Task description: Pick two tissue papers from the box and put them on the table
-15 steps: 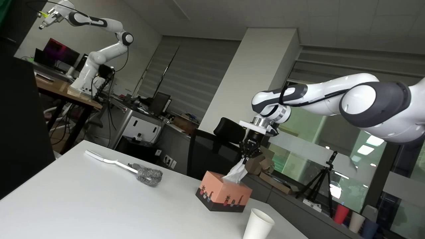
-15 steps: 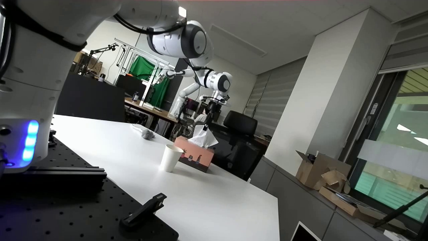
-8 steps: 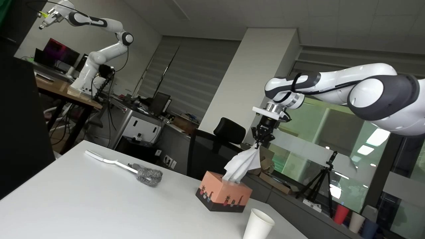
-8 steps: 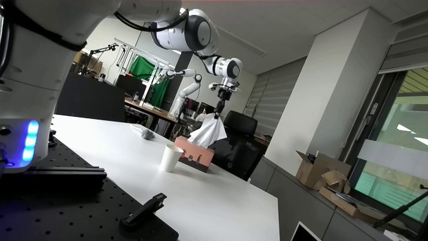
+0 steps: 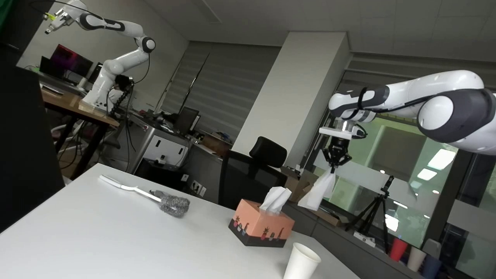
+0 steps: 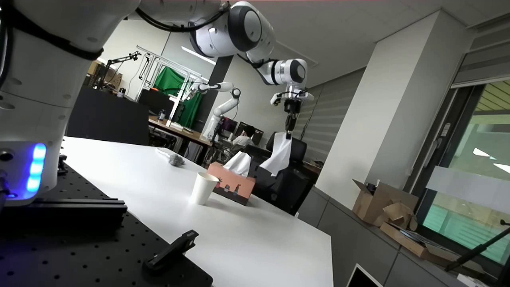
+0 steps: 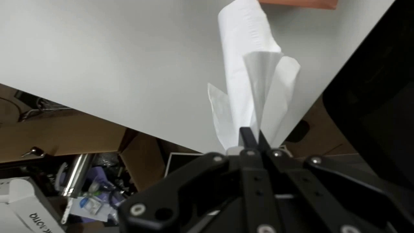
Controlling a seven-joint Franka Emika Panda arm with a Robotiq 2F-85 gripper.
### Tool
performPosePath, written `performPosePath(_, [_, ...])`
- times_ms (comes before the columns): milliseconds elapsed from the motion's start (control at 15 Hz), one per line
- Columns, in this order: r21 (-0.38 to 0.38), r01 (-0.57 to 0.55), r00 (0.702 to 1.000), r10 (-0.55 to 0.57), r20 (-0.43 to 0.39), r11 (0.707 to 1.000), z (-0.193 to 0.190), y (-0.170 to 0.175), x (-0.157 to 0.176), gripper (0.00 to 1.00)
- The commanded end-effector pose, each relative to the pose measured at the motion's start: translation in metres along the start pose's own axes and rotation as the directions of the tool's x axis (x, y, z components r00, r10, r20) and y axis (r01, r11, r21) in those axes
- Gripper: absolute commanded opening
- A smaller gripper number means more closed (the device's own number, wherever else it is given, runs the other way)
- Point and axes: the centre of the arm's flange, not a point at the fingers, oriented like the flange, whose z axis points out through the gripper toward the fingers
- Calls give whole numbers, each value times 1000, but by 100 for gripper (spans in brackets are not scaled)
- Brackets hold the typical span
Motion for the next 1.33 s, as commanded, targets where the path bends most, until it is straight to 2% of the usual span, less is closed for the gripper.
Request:
performPosePath(0, [-162, -11, 998, 22, 63, 987, 52, -4, 58, 0])
performPosePath(67, [-213, 2, 996, 18, 91, 977, 75, 3, 65, 0])
performPosePath(200, [-334, 4, 995, 30, 95, 942, 135, 20, 69, 0])
performPosePath(333, [-443, 22, 994, 26, 102, 896, 192, 36, 69, 0])
performPosePath(467, [-543, 50, 993, 17, 117, 838, 241, 48, 62, 0])
performPosePath(667, [-684, 102, 992, -22, 124, 722, 296, 55, 42, 0])
performPosePath(733, [-701, 108, 993, -37, 116, 705, 304, 54, 35, 0])
performPosePath(800, [-669, 100, 993, -37, 108, 737, 307, 49, 27, 0])
performPosePath(867, [-625, 86, 993, -19, 114, 776, 306, 42, 21, 26])
performPosePath(933, [-570, 54, 992, 20, 123, 820, 301, 34, 17, 27])
performPosePath(1133, [-472, 22, 981, 73, 182, 882, 267, 11, 3, 46])
performPosePath(1267, [-377, -8, 977, 87, 192, 926, 239, -3, -5, 60])
